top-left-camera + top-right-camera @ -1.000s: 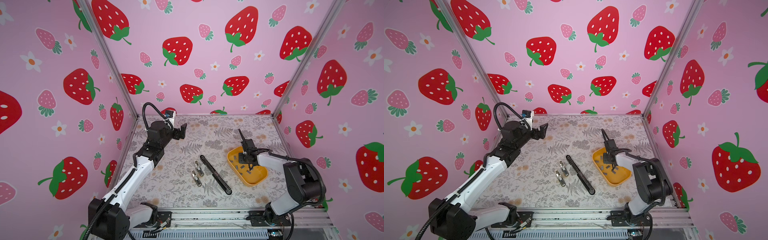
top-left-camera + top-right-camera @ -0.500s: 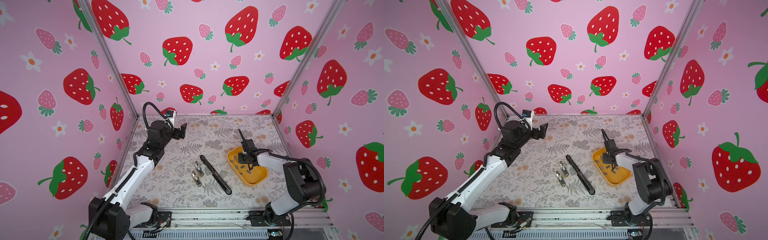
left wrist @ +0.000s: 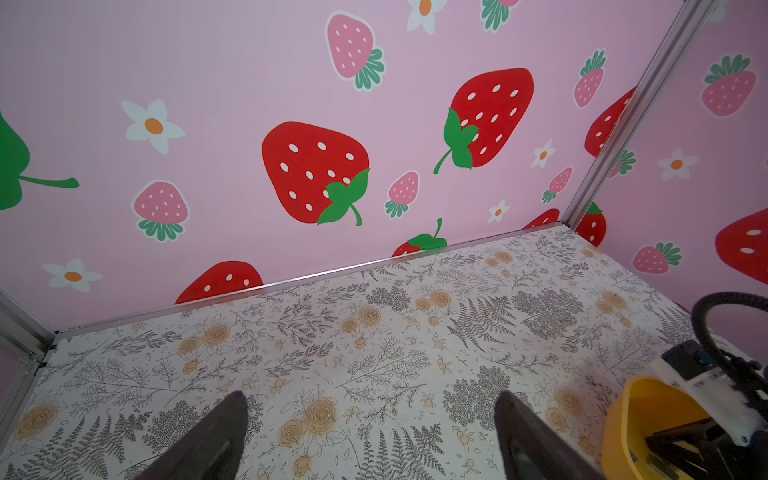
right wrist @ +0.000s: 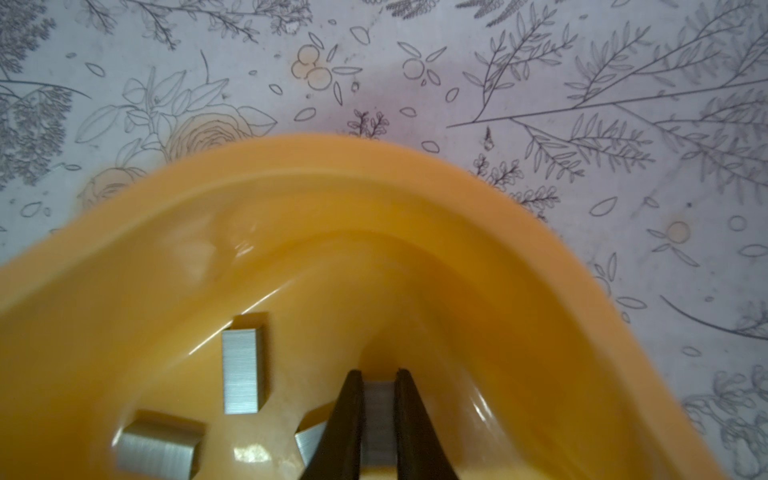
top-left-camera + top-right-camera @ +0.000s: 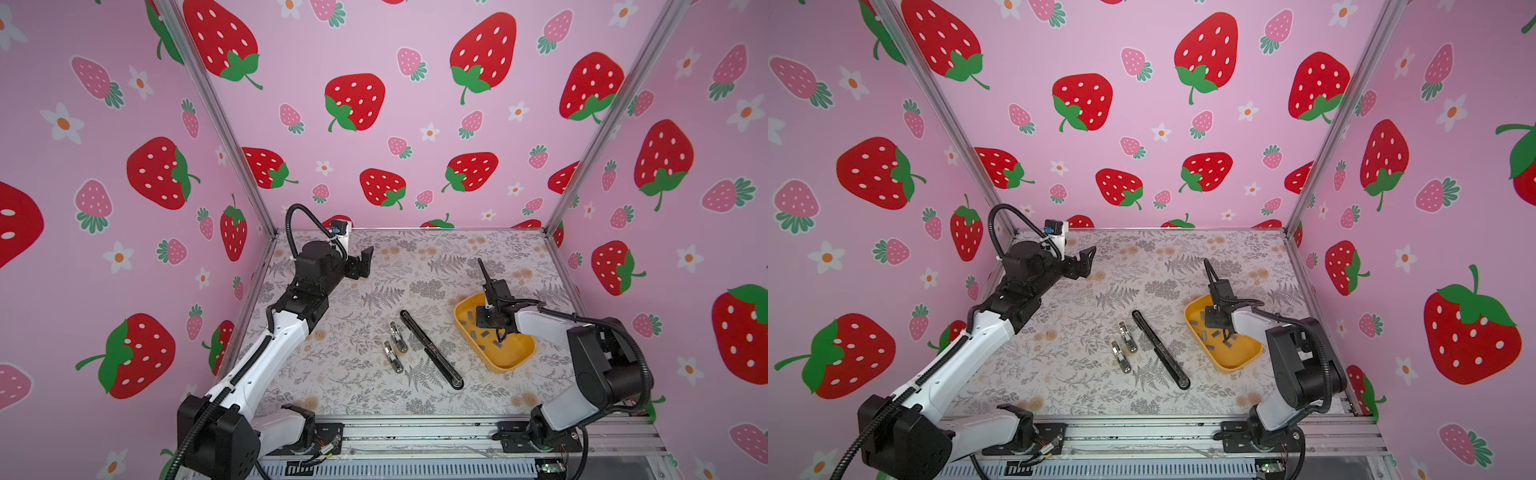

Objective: Load the staples into the stapler

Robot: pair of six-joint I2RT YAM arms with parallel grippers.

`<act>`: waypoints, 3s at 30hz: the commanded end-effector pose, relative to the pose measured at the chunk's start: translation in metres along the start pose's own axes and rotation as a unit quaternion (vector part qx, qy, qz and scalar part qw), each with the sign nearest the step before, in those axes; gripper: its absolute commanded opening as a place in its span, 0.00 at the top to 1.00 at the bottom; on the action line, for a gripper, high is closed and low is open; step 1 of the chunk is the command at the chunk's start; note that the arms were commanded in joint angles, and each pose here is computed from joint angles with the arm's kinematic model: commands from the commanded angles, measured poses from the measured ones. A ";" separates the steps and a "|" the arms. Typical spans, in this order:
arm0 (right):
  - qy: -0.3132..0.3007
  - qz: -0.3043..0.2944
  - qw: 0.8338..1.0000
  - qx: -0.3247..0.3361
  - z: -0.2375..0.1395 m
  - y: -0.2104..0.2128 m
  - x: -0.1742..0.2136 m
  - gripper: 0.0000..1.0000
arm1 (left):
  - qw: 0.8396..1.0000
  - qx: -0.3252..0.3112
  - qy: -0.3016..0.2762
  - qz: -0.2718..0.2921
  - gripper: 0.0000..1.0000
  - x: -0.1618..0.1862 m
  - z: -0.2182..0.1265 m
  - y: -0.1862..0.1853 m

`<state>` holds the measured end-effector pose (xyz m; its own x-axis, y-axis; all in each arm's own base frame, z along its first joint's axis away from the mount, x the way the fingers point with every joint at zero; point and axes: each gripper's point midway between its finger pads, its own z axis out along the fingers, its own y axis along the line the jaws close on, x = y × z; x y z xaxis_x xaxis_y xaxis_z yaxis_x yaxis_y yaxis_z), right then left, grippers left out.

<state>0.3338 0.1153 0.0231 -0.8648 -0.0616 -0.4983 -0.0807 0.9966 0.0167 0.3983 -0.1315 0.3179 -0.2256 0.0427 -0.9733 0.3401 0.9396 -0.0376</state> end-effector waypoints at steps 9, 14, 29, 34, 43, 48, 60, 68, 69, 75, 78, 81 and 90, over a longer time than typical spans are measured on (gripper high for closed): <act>0.032 0.004 0.999 0.004 0.002 -0.006 0.024 0.89 | 0.999 -0.025 -0.015 -0.043 0.09 -0.024 -0.004 0.010; -0.016 0.003 1.000 -0.001 -0.017 -0.007 0.006 0.91 | 0.987 -0.070 -0.026 -0.144 0.06 -0.022 -0.017 0.025; -0.195 -0.083 0.969 -0.125 -0.157 0.058 -0.035 0.91 | 0.986 -0.021 -0.053 -0.157 0.05 -0.025 -0.042 0.009; -0.221 -0.136 0.950 -0.175 -0.181 0.093 -0.016 0.90 | 0.989 0.027 -0.014 -0.146 0.12 -0.031 -0.032 -0.009; -0.177 -0.225 0.932 -0.222 -0.181 0.139 0.043 0.95 | 0.983 0.072 0.009 -0.167 0.13 -0.027 -0.018 -0.014; -0.126 -0.244 0.933 -0.231 -0.164 0.147 0.085 0.95 | 0.981 0.078 0.013 -0.177 0.14 -0.026 -0.014 -0.011; -0.076 -0.249 0.937 -0.233 -0.146 0.150 0.118 0.95 | 0.982 0.099 0.014 -0.162 0.15 -0.026 -0.013 -0.018; -0.095 -0.261 0.934 -0.224 -0.140 0.151 0.114 0.95 | 0.980 0.110 0.020 -0.163 0.15 -0.025 -0.010 -0.021; -0.098 -0.263 0.933 -0.226 -0.141 0.152 0.113 0.94 | 0.980 0.111 0.020 -0.163 0.16 -0.026 -0.010 -0.021; -0.113 -0.266 0.932 -0.217 -0.141 0.151 0.107 0.91 | 0.980 0.111 0.015 -0.163 0.16 -0.028 -0.012 -0.021; -0.113 -0.269 0.932 -0.214 -0.139 0.151 0.107 0.91 | 0.980 0.113 0.017 -0.165 0.16 -0.028 -0.012 -0.020; -0.119 -0.268 0.934 -0.206 -0.137 0.149 0.104 0.91 | 0.979 0.115 0.016 -0.169 0.16 -0.029 -0.011 -0.018; -0.110 -0.273 0.936 -0.194 -0.125 0.148 0.107 0.91 | 0.976 0.118 0.015 -0.185 0.16 -0.028 -0.009 -0.012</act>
<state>0.1639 0.2528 0.0867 -0.5255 -0.4907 -0.6950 -0.6986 0.7151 0.0233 0.3887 -0.1394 0.3250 -0.4360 -0.2491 -0.8648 0.3967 0.8093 -0.4331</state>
